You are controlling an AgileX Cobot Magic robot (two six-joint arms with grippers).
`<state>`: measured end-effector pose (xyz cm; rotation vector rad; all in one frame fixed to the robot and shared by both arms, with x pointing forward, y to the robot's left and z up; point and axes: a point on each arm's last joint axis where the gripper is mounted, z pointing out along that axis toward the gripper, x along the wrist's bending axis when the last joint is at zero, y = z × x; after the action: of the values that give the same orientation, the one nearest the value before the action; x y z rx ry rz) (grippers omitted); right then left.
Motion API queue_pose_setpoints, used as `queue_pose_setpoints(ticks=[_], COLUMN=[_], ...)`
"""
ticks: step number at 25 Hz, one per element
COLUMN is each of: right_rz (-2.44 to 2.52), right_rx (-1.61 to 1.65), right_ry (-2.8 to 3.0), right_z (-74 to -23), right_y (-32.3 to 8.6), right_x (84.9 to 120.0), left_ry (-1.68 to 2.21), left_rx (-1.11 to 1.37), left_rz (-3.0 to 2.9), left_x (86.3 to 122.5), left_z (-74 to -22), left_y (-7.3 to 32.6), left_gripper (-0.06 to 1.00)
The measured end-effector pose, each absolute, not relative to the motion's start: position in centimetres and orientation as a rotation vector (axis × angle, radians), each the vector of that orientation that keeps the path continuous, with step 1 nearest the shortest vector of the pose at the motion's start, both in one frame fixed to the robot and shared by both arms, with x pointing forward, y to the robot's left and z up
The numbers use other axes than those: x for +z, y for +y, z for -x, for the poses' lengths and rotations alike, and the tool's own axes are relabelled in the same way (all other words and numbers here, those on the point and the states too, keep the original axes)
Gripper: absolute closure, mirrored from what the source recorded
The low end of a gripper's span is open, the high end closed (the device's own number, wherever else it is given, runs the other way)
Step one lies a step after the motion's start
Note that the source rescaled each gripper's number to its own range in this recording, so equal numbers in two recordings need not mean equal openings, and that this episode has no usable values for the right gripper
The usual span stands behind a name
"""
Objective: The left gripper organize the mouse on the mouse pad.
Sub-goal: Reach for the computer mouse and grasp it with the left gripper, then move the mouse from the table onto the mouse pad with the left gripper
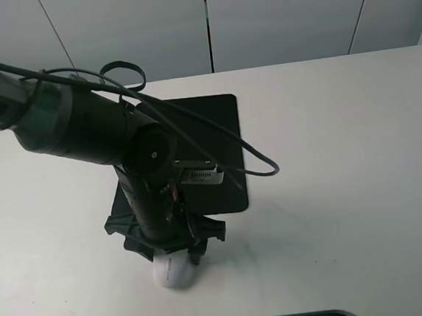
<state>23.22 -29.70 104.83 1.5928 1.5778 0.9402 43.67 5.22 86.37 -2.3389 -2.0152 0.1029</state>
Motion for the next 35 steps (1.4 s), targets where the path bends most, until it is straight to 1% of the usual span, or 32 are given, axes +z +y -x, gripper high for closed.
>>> queue_pose_setpoints(ticks=[1, 20, 27, 35], right_rz=[-1.593, -1.593, -1.593, -1.593], right_rx=[0.94, 0.94, 0.94, 0.94], right_ry=[1.578, 1.578, 1.578, 1.578], right_z=[-23.2, -23.2, -23.2, -23.2], right_y=[-29.7, -29.7, -29.7, -29.7], right_x=[104.8, 104.8, 104.8, 104.8], left_ry=[-2.015, -2.019, -2.037, -2.032], left_rx=[0.103, 0.106, 0.111, 0.114], left_rz=[2.339, 2.339, 2.366, 2.362], left_x=[86.4, 86.4, 88.3, 89.6], left_z=[-43.7, -43.7, -43.6, -43.5], left_y=[5.2, 5.2, 5.3, 5.6], left_gripper=[0.9, 0.9, 0.9, 0.9])
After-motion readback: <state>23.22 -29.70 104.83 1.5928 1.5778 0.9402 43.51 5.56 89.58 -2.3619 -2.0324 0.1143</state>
